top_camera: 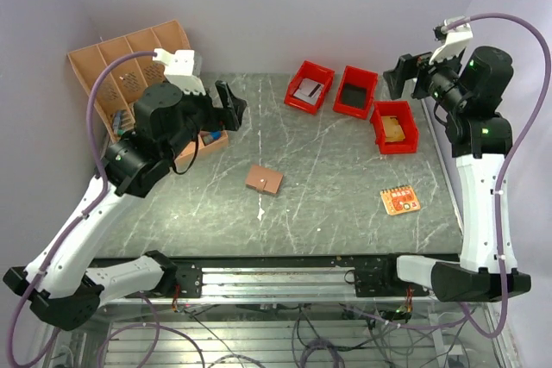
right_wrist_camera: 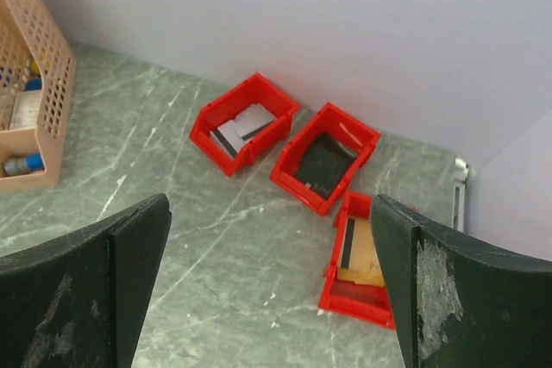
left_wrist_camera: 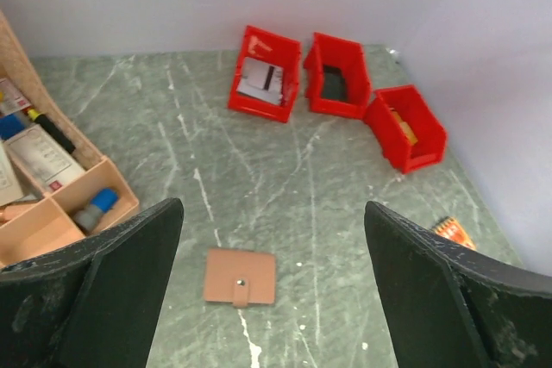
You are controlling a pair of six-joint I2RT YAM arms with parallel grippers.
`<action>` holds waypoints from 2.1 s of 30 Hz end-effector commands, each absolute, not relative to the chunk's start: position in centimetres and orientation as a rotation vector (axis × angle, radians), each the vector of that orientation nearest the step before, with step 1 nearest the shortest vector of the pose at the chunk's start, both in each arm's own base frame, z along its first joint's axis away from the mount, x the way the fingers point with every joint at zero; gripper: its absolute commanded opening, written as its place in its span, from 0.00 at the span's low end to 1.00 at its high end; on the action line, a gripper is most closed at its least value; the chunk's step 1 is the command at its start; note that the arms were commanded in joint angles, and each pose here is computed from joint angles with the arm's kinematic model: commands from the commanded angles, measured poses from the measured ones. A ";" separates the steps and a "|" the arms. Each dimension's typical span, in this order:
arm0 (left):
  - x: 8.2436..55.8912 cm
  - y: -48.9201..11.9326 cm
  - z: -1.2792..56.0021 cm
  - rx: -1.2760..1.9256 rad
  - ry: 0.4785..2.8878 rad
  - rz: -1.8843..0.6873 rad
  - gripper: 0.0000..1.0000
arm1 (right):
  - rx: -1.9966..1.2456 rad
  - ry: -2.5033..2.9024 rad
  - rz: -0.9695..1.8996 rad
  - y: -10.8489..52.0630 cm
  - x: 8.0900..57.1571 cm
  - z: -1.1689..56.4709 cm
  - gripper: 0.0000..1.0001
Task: Put the credit cards into the card holder
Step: Open the card holder at the center of the board.
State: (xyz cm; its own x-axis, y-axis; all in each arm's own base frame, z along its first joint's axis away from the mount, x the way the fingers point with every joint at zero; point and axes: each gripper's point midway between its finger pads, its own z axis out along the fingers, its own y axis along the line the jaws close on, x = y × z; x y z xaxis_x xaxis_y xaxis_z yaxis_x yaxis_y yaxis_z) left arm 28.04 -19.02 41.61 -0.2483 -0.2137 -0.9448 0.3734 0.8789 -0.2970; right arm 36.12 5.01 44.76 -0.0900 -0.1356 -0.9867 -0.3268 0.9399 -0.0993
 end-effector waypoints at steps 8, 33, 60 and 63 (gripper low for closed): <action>32.6 -16.6 34.8 0.073 1.812 -0.584 0.96 | -0.254 1.751 0.265 1.5 38.1 38.1 1.00; 23.9 -26.7 15.4 -0.156 2.049 -1.011 0.94 | -0.958 1.759 0.963 16.9 31.3 18.0 1.00; 28.9 -24.9 7.5 0.342 2.472 -0.131 0.59 | -0.958 2.070 1.041 22.4 32.5 11.1 0.89; 29.3 -25.7 6.9 0.367 2.487 -0.142 0.56 | -0.962 2.076 1.028 22.3 32.6 10.9 0.89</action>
State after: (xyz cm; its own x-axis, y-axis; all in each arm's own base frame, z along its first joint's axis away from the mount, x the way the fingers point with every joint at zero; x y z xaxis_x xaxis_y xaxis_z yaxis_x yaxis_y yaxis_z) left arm 29.00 -26.10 7.08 -0.7764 0.1584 -0.6101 0.2665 0.9596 -0.0899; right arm 32.26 22.42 11.13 -0.5452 -0.3100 -0.7789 -0.8124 0.4245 0.3997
